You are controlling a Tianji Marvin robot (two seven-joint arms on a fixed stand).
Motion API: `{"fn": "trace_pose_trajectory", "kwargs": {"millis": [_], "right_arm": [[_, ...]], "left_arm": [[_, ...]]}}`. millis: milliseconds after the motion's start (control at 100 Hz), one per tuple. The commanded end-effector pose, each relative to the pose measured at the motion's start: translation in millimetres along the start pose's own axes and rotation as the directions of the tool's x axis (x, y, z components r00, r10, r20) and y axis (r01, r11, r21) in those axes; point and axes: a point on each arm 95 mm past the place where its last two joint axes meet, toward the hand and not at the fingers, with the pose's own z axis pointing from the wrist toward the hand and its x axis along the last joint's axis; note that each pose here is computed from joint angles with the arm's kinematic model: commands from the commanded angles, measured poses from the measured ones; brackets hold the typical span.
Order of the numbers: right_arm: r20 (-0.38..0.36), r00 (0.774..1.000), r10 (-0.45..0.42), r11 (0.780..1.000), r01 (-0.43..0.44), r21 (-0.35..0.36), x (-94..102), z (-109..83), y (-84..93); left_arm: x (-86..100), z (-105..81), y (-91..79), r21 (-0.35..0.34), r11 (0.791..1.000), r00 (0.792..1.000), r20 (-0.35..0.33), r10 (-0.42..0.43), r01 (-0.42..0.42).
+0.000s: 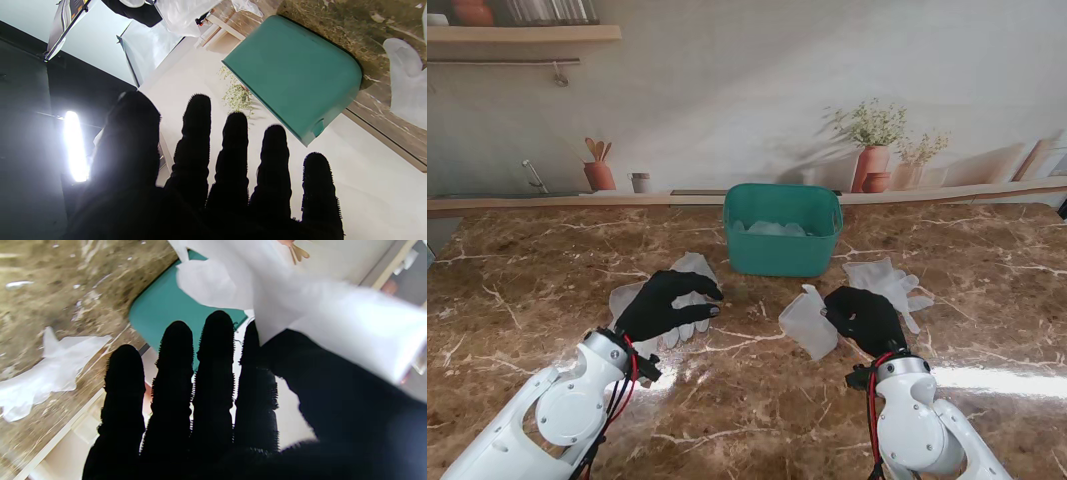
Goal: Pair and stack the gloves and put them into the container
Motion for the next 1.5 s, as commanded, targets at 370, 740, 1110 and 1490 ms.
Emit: {"fn": "trace_pose_trajectory", "kwargs": {"millis": [370,740,1110,1490], "right_arm": [[-0.172,0.932,0.32,0.947,-0.312,0.072,55.2,-12.8,-22.9],[-0.236,0.888,0.394,0.919,-0.377,0.114,74.7,-20.4,-27.0],[-0.173,0.9,0.4,0.916,-0.388,0.098,61.6,-22.0,-29.1],[-0.035,0.975,0.221,0.97,-0.215,0.117,26.6,-31.0,-28.1]], "left_arm": [[15.1,1.6,33.5,-0.143,0.99,0.997,0.073,0.009,0.002],[18.1,9.9,48.2,-0.023,1.0,0.998,0.057,-0.012,0.013],[17.7,12.9,48.5,0.03,0.997,0.997,0.02,-0.077,0.077],[23.8,8.3,29.2,0.121,0.992,1.0,-0.009,-0.029,0.03]]}}
